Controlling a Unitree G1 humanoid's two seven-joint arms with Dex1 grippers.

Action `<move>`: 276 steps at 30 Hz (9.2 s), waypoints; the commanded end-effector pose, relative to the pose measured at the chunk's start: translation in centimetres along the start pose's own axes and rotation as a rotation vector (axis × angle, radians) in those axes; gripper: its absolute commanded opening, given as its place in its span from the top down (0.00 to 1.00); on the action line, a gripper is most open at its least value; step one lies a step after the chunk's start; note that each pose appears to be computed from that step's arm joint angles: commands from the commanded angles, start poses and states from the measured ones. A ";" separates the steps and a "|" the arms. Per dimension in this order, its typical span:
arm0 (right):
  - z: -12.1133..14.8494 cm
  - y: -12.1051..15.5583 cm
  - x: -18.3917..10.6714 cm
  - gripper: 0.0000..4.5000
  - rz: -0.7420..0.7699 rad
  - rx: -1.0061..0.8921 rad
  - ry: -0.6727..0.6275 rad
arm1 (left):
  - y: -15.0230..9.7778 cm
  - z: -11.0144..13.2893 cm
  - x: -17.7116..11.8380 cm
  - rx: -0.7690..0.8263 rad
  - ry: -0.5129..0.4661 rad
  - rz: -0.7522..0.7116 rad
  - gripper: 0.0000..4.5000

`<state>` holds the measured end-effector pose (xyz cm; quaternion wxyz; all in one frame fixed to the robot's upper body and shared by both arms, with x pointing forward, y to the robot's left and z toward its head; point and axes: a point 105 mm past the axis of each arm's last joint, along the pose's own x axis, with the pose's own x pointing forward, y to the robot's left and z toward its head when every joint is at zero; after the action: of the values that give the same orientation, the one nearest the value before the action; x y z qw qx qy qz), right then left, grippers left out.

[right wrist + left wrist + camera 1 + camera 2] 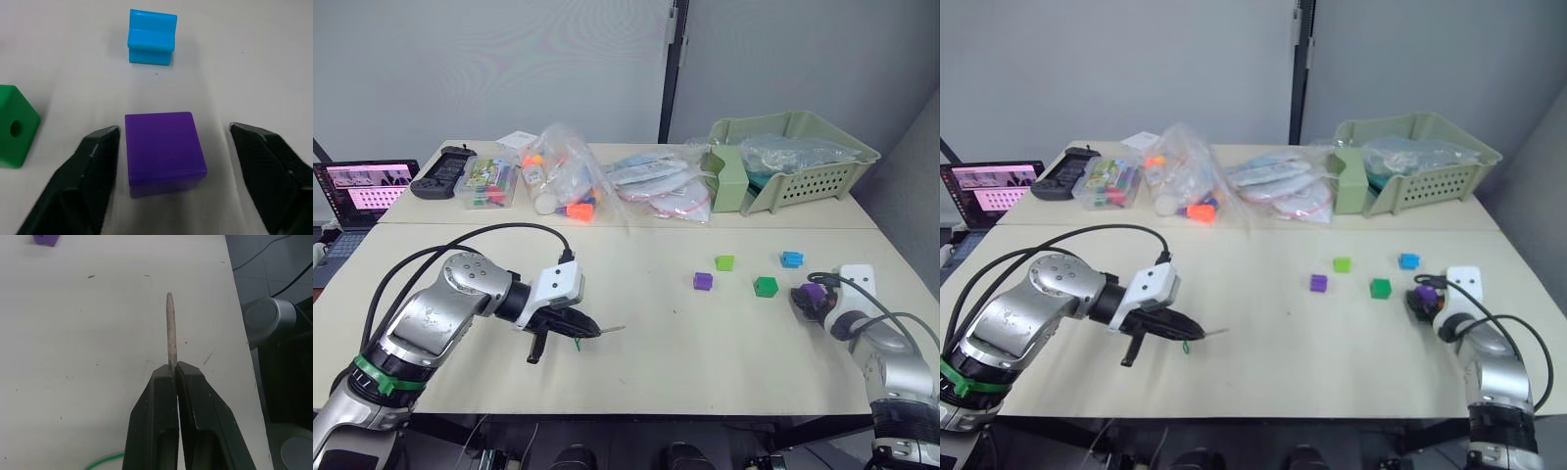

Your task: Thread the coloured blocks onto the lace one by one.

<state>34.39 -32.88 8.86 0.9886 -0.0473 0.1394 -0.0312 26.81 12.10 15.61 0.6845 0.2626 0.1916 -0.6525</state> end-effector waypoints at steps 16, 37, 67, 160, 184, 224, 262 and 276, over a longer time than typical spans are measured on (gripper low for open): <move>4.7 17.6 -13.2 0.74 0.424 0.125 -0.150 | 0.1 -0.5 -0.5 -0.015 0.010 0.009 1.00; -0.5 24.8 -10.4 0.35 0.452 0.093 -0.037 | -0.5 -0.7 -0.8 -0.007 0.024 -0.022 1.00; 2.7 20.8 -6.4 0.01 1.525 -0.852 -0.120 | -2.3 -0.9 0.1 -0.035 0.069 -0.005 1.00; -1.6 27.9 -9.7 0.74 1.338 -0.570 0.016 | 0.3 0.7 6.3 0.408 0.364 0.003 1.00; -0.4 26.5 -10.5 0.74 1.393 -0.611 -0.127 | 1.0 -2.4 3.4 0.014 0.294 -0.091 1.00; -0.8 27.7 -10.9 0.74 1.380 -0.635 -0.122 | -0.1 0.0 4.5 0.024 0.478 -0.053 1.00; -0.6 28.1 -10.8 0.74 1.366 -0.631 -0.114 | 0.0 2.0 8.1 0.067 0.372 -0.087 1.00; -1.3 27.2 -10.6 0.74 1.338 -0.619 -0.075 | 2.1 1.2 5.2 0.105 0.295 -0.039 0.44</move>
<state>25.67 -4.85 8.32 0.7447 -0.2321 0.0913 0.6191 28.73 6.76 12.15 0.6101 0.3874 0.2828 -0.6306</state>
